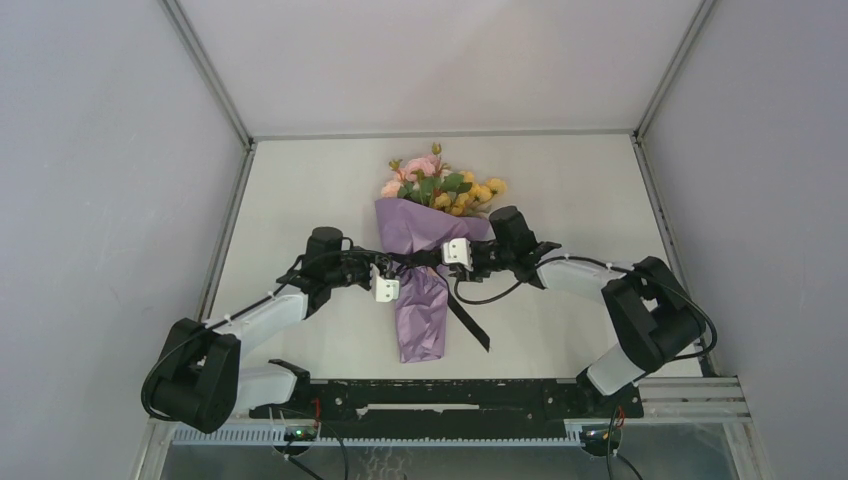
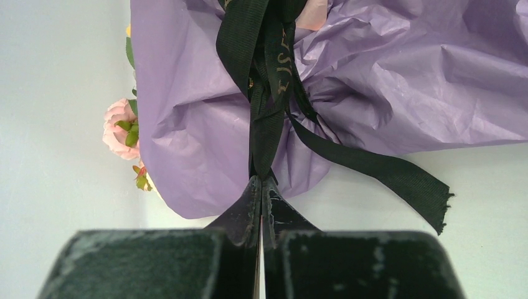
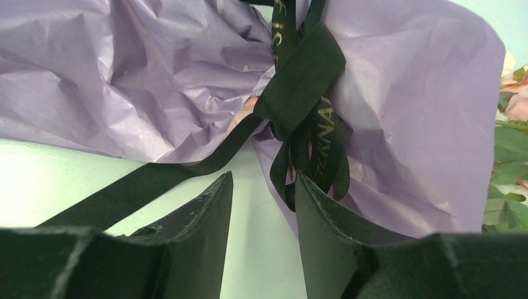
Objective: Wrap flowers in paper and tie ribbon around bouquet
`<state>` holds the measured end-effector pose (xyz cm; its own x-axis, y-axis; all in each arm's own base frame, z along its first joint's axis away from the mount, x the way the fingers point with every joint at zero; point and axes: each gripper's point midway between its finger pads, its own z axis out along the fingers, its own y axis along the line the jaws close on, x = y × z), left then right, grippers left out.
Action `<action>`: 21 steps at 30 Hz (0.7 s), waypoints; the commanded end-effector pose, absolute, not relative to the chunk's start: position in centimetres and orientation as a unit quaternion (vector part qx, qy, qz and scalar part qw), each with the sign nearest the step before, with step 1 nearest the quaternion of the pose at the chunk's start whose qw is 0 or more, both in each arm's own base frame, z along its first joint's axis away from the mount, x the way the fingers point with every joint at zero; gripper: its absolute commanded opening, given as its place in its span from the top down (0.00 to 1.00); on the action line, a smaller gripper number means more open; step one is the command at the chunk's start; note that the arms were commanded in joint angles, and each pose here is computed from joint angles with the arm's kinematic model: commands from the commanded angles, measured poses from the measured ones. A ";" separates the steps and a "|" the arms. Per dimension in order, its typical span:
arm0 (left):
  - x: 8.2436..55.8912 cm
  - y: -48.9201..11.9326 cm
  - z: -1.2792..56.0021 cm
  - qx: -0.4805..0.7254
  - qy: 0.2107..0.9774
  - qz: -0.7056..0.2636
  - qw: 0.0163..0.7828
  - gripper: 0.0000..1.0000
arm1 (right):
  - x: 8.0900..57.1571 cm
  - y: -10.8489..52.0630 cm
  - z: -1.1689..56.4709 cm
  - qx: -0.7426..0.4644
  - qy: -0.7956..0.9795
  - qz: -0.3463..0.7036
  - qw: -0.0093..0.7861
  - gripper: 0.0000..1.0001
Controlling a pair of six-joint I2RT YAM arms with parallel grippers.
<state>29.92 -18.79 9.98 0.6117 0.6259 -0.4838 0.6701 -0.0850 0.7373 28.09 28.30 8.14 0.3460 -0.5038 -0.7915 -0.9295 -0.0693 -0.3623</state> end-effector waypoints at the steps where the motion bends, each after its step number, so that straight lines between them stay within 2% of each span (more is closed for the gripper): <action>1: 30.0 -19.1 10.3 0.735 0.430 -0.026 0.524 1.00 | 30.2 29.0 9.8 -0.695 0.498 0.213 0.474 0.50; 13: 30.1 -19.1 10.2 0.734 0.433 -0.026 0.522 1.00 | 31.0 29.3 8.7 -0.696 0.509 0.207 0.463 0.53; 15: 30.2 -19.1 10.4 0.732 0.435 -0.026 0.524 1.00 | 31.3 29.5 8.5 -0.699 0.513 0.205 0.454 0.62; 18: 31.1 -18.8 11.1 0.710 0.461 -0.021 0.532 1.00 | 30.9 29.4 8.5 -0.700 0.519 0.210 0.442 0.95; 19: 31.5 -18.5 11.2 0.704 0.468 -0.016 0.534 1.00 | 30.6 29.1 8.5 -0.701 0.524 0.212 0.436 1.00; 21: 32.1 -17.8 11.1 0.697 0.479 -0.007 0.534 1.00 | 29.3 28.8 8.4 -0.702 0.533 0.224 0.416 1.00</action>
<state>30.20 -18.63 9.77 0.5804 0.6369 -0.5075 0.6900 -0.0536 0.7218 30.40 28.75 7.07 0.3412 -0.5604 -0.7547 -0.9264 -0.0646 -0.3709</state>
